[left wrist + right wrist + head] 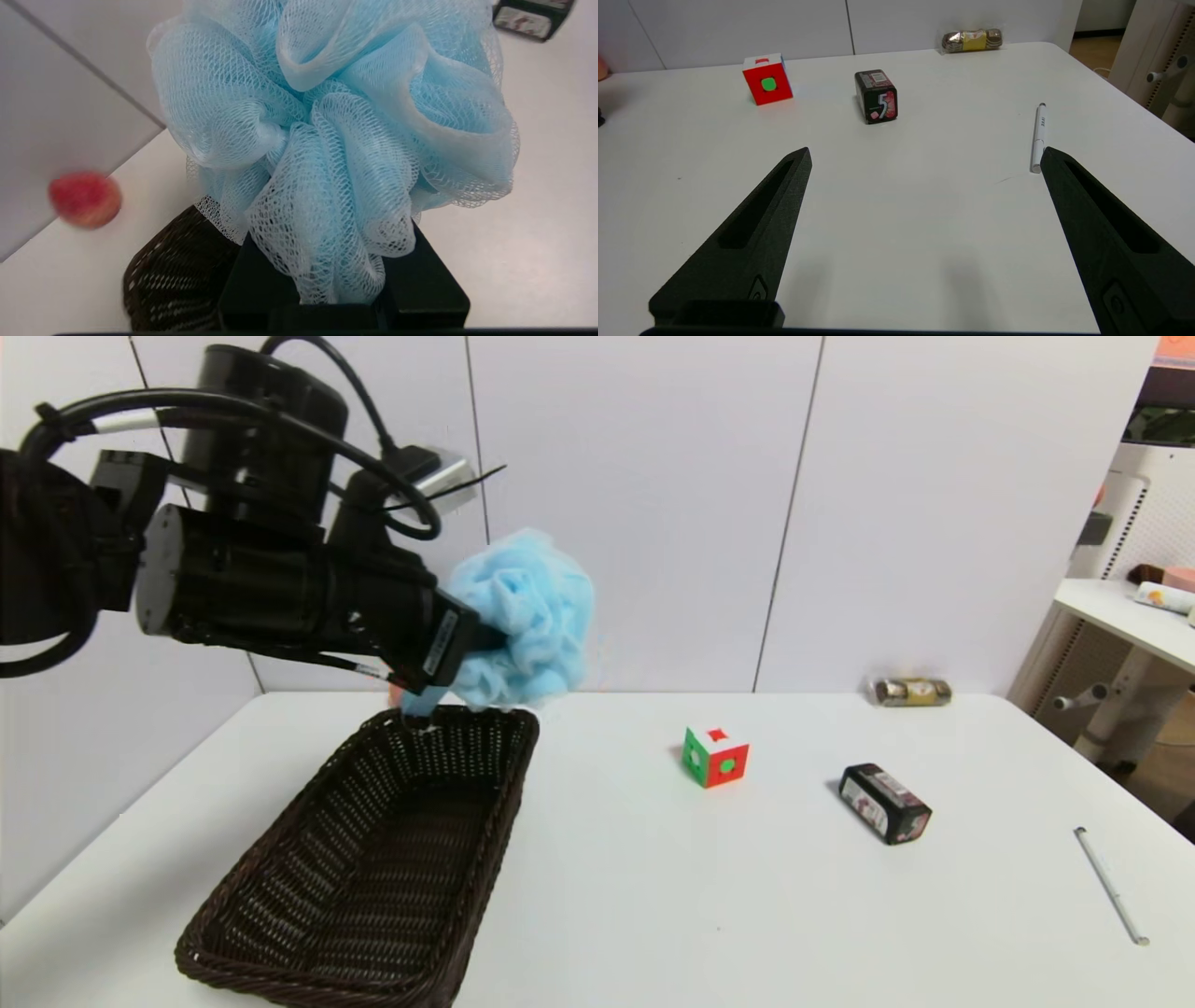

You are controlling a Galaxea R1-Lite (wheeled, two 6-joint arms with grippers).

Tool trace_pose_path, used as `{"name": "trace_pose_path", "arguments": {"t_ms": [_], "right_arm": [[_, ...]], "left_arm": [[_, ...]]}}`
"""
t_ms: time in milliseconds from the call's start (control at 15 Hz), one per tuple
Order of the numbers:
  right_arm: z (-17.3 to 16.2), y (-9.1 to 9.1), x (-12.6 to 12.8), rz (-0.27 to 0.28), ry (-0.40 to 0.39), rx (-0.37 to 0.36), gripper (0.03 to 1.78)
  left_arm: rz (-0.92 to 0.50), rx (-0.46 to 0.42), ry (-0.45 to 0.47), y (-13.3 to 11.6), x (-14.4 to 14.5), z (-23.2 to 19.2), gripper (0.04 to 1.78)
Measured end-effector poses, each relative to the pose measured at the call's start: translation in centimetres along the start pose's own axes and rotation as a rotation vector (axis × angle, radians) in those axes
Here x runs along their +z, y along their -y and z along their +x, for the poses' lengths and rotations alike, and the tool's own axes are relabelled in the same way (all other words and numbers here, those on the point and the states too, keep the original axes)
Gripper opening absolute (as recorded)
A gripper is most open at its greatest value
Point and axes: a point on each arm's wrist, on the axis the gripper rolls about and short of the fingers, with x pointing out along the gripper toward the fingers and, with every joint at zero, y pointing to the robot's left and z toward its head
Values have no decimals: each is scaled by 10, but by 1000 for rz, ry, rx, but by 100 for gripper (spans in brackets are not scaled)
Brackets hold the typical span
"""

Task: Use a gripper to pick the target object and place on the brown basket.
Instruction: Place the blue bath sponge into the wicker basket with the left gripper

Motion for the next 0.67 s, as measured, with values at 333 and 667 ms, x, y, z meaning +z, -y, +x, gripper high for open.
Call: {"name": "trace_pose_path", "arguments": {"t_ms": [333,667], "right_arm": [[0,0,0,0,0,0,169],[0,0,0,0,0,0,169]], "left_arm": [[-70,44,-155,-14,-42,-12,39],[-91,33,-240,-12,-65,-8,37]]}}
